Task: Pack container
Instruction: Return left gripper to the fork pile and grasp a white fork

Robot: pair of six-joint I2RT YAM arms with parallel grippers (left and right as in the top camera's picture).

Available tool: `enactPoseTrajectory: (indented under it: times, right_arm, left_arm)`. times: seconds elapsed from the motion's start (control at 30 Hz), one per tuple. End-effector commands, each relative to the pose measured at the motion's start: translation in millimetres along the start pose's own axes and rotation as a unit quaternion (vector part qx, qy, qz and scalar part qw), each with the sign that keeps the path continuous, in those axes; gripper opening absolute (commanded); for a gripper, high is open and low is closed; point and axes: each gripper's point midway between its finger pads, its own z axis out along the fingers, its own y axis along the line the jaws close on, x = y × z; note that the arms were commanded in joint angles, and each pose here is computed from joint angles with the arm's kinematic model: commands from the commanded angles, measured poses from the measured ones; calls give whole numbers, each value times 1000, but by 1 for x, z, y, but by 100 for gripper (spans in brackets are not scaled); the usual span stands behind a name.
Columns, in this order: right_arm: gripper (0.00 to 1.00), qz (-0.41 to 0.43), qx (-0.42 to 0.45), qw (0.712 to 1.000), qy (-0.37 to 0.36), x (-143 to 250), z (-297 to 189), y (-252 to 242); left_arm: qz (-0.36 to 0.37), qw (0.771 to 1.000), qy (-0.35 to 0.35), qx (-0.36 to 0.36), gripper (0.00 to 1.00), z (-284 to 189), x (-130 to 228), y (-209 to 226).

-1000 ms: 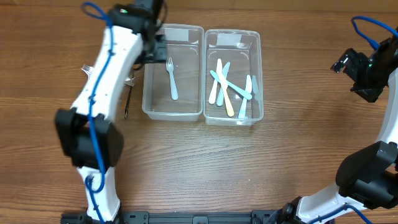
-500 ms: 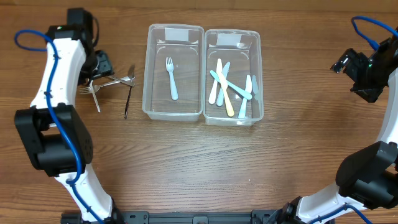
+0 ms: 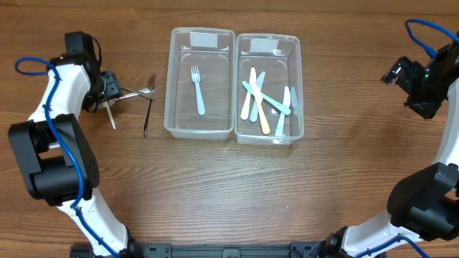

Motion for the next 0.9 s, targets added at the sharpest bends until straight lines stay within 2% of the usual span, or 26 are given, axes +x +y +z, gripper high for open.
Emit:
enactPoseTrajectory:
  times: [0.0,0.27,0.57,0.7,0.87]
  right_arm:
    - [100,-2,-8,1000,-10,-3,-7,6]
    - [100,1,-5,1000,2,3,-7,4]
    - [100,1,-4,1000,3,3,-7,4]
    - [100,3,-2,1000,11,7,-7,3]
    - [100,3,-2,1000,13,8,-7,3]
  left_arm:
    - [26,1000,-15,11,65,11,-4,-1]
    - [23,999,-46,17,63,19,-13,-4]
    - [12,1000,-21,9,60,40,-1,8]
    - [13,1000,6,18,51,53,12,6]
    - [13,1000,8,24,47,56,12,3]
